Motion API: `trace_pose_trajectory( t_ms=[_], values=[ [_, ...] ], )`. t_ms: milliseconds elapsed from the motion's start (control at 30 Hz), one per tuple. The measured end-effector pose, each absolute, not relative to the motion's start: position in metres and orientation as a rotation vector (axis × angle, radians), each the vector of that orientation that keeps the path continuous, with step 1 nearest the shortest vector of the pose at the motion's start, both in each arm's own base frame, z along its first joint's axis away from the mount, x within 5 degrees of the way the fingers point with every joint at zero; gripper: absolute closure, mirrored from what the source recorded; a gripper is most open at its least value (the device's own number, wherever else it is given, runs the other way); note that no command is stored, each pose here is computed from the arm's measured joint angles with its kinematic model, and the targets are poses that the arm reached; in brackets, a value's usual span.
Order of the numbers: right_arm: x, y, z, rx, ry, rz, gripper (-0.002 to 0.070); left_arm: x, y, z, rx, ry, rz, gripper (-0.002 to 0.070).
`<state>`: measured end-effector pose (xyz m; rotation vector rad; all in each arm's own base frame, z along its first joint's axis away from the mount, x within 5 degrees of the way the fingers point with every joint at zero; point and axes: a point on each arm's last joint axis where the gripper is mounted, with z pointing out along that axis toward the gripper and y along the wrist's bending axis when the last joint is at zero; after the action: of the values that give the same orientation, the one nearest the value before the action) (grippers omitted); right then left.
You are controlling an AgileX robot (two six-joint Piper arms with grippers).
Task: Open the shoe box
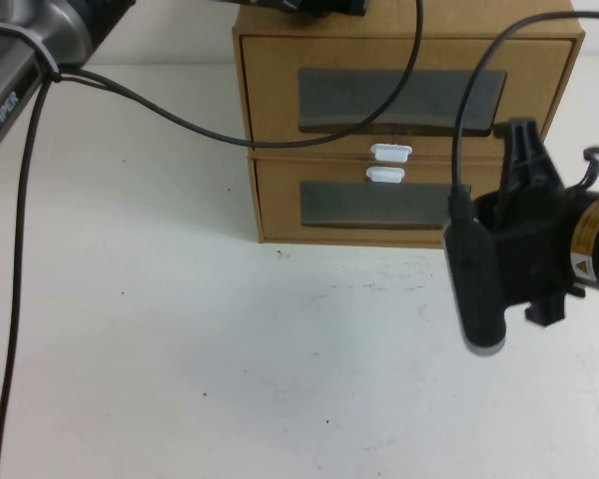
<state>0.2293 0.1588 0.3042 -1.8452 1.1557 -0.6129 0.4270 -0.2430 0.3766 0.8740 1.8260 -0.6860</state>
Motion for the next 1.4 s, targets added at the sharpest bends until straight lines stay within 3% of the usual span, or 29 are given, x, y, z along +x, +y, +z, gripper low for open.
trace_pose_trajectory(
  t_ms=[133, 267, 367, 600, 700, 833, 1033, 1133, 1400],
  values=[
    [0.238, 0.152, 0.321, -1.781, 1.215, -0.735, 0.0695, 0.427, -0.242, 0.377, 0.853, 1.839, -0.704, 0.0682],
    [0.243, 0.149, 0.345, -1.471, 1.464, -0.631, 0.0695, 0.427, -0.242, 0.377, 0.828, 1.854, -0.723, 0.0682],
    [0.24, 0.148, 0.346, -1.33, 1.588, -0.567, 0.0695, 0.427, -0.242, 0.377, 0.807, 1.867, -0.738, 0.0682],
    [0.217, 0.166, 0.304, -1.324, 1.508, -0.708, 0.0695, 0.427, -0.242, 0.377, 0.797, 1.871, -0.748, 0.0682],
    [0.202, 0.18, 0.288, -1.321, 1.461, -0.689, 0.0695, 0.427, -0.243, 0.377, 0.793, 1.871, -0.756, 0.0682],
    [0.192, 0.196, 0.276, -1.358, 1.43, -0.651, 0.0695, 0.427, -0.243, 0.377, 0.791, 1.871, -0.759, 0.0682],
    [0.208, 0.205, 0.27, -1.306, 1.477, -0.777, 0.069, 0.427, -0.243, 0.377, 0.789, 1.871, -0.761, 0.0682],
    [0.212, 0.215, 0.268, -1.31, 1.481, -0.737, 0.0653, 0.427, -0.243, 0.377, 0.789, 1.871, -0.761, 0.0682],
    [0.237, 0.229, 0.251, -1.305, 1.539, -0.757, 0.0466, 0.427, -0.243, 0.377, 0.789, 1.871, -0.762, 0.0682]
  ],
)
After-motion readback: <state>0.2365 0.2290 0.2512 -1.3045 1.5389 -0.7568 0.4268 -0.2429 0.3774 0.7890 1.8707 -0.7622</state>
